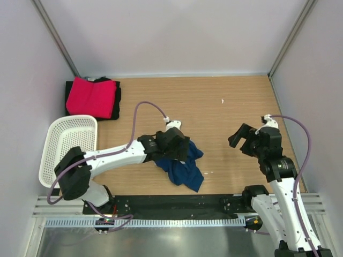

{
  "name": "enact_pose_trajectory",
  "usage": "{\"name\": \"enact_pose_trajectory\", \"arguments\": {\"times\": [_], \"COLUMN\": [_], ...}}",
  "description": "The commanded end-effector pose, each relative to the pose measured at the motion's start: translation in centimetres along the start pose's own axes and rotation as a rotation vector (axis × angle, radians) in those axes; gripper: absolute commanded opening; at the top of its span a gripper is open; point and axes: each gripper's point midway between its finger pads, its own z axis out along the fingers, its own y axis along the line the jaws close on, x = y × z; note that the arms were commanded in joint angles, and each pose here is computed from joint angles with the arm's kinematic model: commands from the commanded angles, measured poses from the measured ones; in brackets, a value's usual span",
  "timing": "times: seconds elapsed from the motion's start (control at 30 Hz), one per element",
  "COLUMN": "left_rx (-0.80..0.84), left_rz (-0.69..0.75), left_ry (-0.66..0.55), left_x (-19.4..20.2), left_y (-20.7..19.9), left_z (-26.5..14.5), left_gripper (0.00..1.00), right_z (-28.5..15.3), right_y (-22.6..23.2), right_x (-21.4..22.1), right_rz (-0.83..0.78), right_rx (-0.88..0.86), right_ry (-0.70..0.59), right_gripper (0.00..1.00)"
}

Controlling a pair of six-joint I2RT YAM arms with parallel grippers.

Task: Fold and stack the t-shirts
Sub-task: Move the tshirt to the center of the board, then flatten the tshirt out

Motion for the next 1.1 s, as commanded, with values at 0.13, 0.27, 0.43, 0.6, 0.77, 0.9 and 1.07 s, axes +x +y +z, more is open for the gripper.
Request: {"name": "enact_pose_trajectory", "arguments": {"times": [0.13,0.27,0.43,0.6,0.77,0.9,1.07], "left_rx": [-0.036,-0.041,-0.024,-0.043,-0.116,-0.138,-0.128], "left_rz": [-0.232,-0.318,-0.335,-0.198,-0.151,-0.159,-0.186], "left_ry": [-0.243,-0.323,-0.309,-0.245,-0.187,-0.176,-0.170], "left_x": [-3.2,-3.3,-4.2,-4.9,-4.3,-3.9,-3.6], "left_y": [3.7,5.8,6.0,4.5,4.8,5.2,5.4], "left_z": [-6.7,-7.7,-6.3,-3.8,-1.2,-0.4,-0.6], "left_gripper": [0.97,0.82,0.68,0.62,0.47,0.38,0.09], "right_z": [2.3,3.0,5.8,8.0,10.0,10.5,11.0], "right_y": [5.4,9.4,14.0,16.9,16.8,17.3,18.1], "right_x": [-0.3,0.0,2.7,6.4,8.4,9.5,10.3], "right_rz": [-0.010,-0.066,-0.188,-0.272,-0.315,-0.302,-0.277], "right_rx": [-0.250,-0.330,-0.313,-0.324,-0.276,-0.313,-0.336], "right_ry": [0.043,0.041,0.103,0.177,0.220,0.237,0.264], "right_gripper": [0.98,0.92,0.90,0.83,0.65,0.49,0.06]}}
